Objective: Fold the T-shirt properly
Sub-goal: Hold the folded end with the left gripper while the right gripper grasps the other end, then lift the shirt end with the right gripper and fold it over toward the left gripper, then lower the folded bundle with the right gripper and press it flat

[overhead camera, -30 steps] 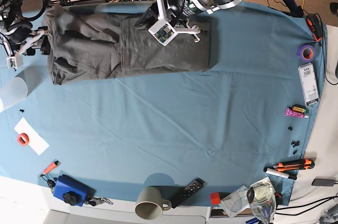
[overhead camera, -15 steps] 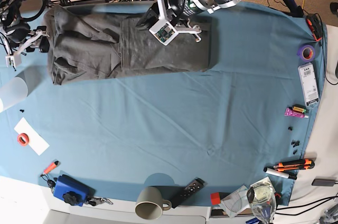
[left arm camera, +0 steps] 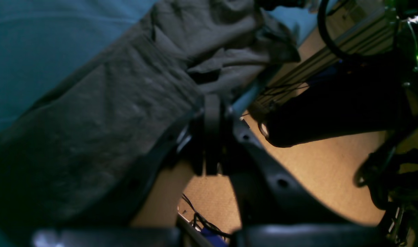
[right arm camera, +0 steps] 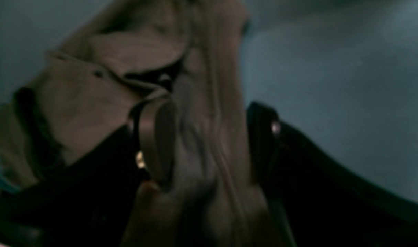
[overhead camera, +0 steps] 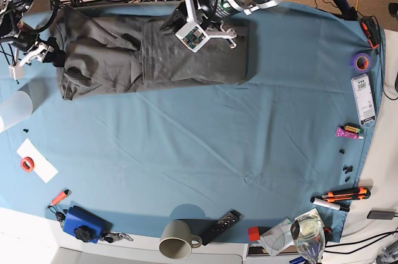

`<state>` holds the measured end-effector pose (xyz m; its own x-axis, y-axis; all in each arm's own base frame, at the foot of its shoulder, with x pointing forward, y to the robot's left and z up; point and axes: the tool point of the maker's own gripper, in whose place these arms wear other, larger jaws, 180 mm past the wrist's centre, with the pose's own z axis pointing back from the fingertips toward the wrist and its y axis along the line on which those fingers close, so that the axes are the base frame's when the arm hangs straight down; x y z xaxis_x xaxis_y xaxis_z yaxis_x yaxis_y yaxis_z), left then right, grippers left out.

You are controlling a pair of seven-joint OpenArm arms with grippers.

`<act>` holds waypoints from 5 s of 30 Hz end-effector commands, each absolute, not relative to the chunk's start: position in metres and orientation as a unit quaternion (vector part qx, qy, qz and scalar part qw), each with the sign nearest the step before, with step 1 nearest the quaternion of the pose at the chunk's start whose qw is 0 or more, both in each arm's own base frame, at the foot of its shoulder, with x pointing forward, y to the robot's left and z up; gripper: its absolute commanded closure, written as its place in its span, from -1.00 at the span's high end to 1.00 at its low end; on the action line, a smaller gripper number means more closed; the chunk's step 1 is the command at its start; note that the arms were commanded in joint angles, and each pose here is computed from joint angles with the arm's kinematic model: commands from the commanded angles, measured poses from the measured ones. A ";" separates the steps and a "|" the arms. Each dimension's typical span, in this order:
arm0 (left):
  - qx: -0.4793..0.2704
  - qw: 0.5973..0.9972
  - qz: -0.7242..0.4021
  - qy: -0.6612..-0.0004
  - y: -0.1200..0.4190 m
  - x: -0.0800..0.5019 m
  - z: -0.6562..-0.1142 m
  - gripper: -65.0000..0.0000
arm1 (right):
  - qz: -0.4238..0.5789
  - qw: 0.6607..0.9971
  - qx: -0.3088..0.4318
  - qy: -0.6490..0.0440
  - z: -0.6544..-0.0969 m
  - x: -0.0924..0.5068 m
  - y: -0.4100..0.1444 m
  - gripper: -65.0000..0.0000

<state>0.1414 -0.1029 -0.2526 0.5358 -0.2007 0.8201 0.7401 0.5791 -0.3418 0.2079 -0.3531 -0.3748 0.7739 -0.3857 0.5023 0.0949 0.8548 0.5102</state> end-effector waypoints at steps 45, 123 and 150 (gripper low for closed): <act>-0.340 0.819 -0.259 -0.383 -0.097 0.143 -0.254 -1.00 | -0.018 0.968 0.071 -0.240 -0.390 0.256 -0.368 -1.00; -0.034 0.914 -0.027 -0.404 0.136 0.196 -0.305 -1.00 | 0.302 0.846 0.335 -0.286 -0.332 0.243 -0.072 -0.94; -0.035 0.917 -0.027 -0.396 0.136 0.189 -0.310 -1.00 | 0.319 0.780 0.386 -0.374 -0.265 0.256 -0.053 -0.60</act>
<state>0.1859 0.1367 -0.3176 0.7100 -0.0226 0.7039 0.0733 0.9964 -0.0419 0.2499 -0.0537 -0.2795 0.5556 0.2325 0.7982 -0.7702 0.5057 0.3888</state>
